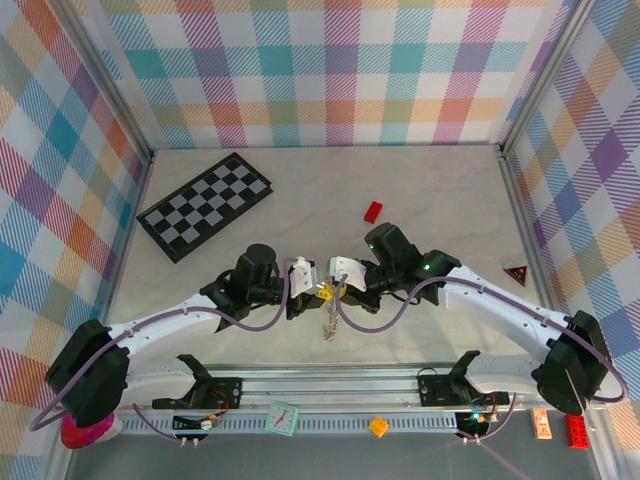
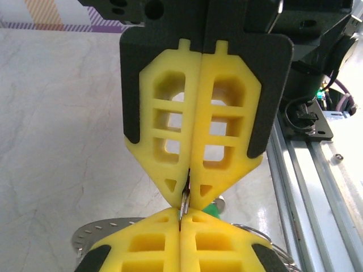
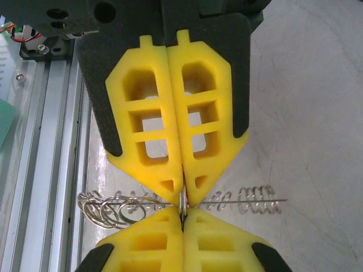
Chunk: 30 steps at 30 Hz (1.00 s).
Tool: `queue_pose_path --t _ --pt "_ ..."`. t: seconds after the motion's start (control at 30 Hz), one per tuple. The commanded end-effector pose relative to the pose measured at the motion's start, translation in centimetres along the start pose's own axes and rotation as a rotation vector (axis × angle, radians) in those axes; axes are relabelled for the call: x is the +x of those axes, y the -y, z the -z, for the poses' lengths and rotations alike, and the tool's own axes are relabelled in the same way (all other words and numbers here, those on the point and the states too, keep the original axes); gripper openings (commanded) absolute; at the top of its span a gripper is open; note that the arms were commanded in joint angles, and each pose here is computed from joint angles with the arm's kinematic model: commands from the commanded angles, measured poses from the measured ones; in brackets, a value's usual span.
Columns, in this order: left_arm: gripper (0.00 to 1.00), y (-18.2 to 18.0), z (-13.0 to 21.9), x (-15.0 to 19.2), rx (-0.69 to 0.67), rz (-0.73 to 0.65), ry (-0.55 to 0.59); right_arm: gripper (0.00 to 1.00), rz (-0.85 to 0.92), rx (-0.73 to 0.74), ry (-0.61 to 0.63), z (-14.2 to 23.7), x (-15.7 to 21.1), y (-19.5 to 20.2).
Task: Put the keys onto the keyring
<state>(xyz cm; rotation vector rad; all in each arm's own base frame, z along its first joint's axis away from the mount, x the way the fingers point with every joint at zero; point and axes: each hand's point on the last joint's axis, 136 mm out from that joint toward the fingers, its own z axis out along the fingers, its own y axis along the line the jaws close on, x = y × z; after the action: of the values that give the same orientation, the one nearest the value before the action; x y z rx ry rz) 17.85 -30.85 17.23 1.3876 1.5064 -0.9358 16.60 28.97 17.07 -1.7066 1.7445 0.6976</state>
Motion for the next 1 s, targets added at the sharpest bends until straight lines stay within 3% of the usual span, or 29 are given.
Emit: queue_pose_path --t 0.0,0.1,0.4,0.77,0.97 --pt "0.00 0.1 0.0 -1.0 0.014 -0.039 0.014 0.10 0.063 -0.013 0.094 1.2 -2.7 -0.7" --pt "0.00 0.3 0.2 -1.0 0.004 -0.035 0.034 0.22 0.049 0.023 0.170 1.8 -2.5 -0.5" --pt "0.00 0.3 0.7 -1.8 -0.036 0.026 0.200 0.36 -0.068 0.071 0.431 2.8 -1.7 0.2" --pt "0.00 0.2 0.5 -1.9 -0.038 0.041 0.232 0.37 -0.180 0.007 0.454 1.5 -1.2 0.0" --pt "0.00 0.3 0.7 -2.2 -0.038 0.041 0.252 0.34 -0.208 0.009 0.442 0.8 -0.9 0.4"
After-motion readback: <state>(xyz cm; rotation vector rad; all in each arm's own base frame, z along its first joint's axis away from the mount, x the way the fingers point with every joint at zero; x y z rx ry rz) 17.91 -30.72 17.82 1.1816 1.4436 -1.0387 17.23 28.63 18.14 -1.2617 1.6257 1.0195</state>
